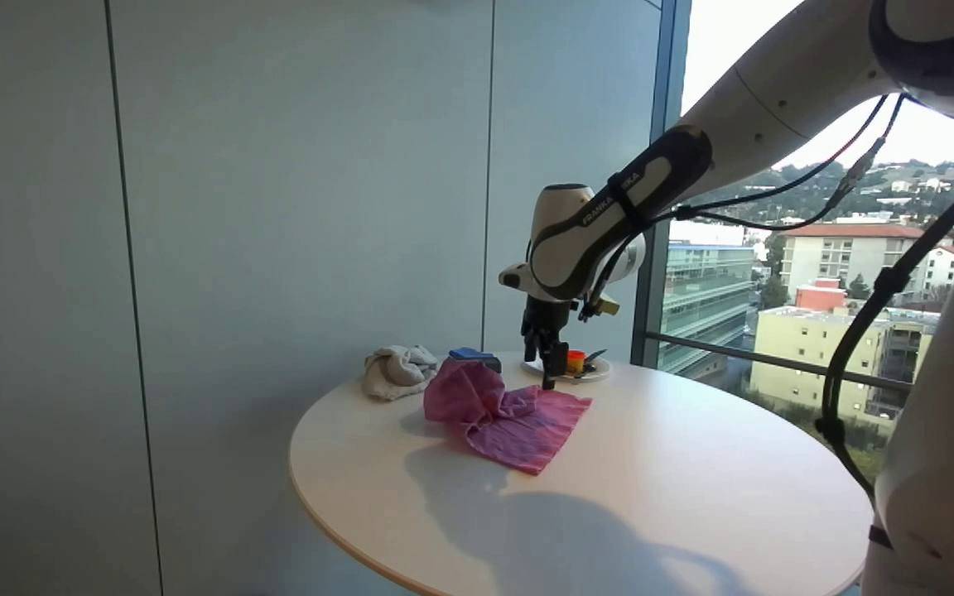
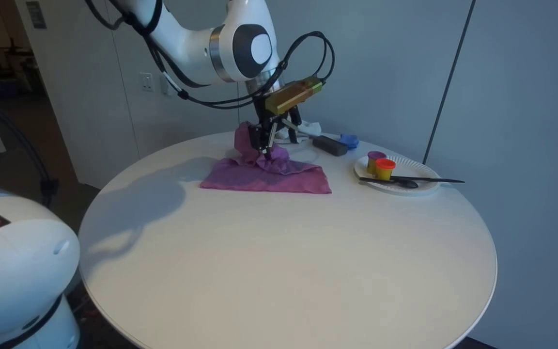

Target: Unfold the pink t-shirt.

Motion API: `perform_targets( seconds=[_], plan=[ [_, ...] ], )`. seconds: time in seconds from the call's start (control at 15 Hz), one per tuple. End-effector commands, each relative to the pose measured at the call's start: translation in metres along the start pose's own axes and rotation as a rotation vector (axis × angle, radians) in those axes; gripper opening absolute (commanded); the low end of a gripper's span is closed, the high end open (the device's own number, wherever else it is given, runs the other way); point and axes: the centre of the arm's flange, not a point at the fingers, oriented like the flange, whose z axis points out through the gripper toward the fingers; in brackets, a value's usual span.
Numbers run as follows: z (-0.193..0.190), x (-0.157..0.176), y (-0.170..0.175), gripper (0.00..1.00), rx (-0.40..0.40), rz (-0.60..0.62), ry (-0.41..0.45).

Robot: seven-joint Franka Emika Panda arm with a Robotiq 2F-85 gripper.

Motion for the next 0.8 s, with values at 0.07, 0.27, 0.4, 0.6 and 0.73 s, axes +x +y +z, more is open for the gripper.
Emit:
perform_targets(
  seconds=[0.07, 0.27, 0.4, 0.6, 0.73],
  plan=[
    [0.019, 0.008, 0.019, 1.00, 0.022, 0.005, 0.125],
    [0.028, 0.013, 0.026, 1.00, 0.004, 0.003, 0.178],
    [0.035, 0.014, 0.029, 1.00, 0.005, 0.007, 0.203],
    [0.045, 0.015, 0.033, 1.00, 0.025, 0.010, 0.247],
    [0.052, 0.016, 0.036, 1.00, 0.033, 0.021, 0.248]
  ],
)
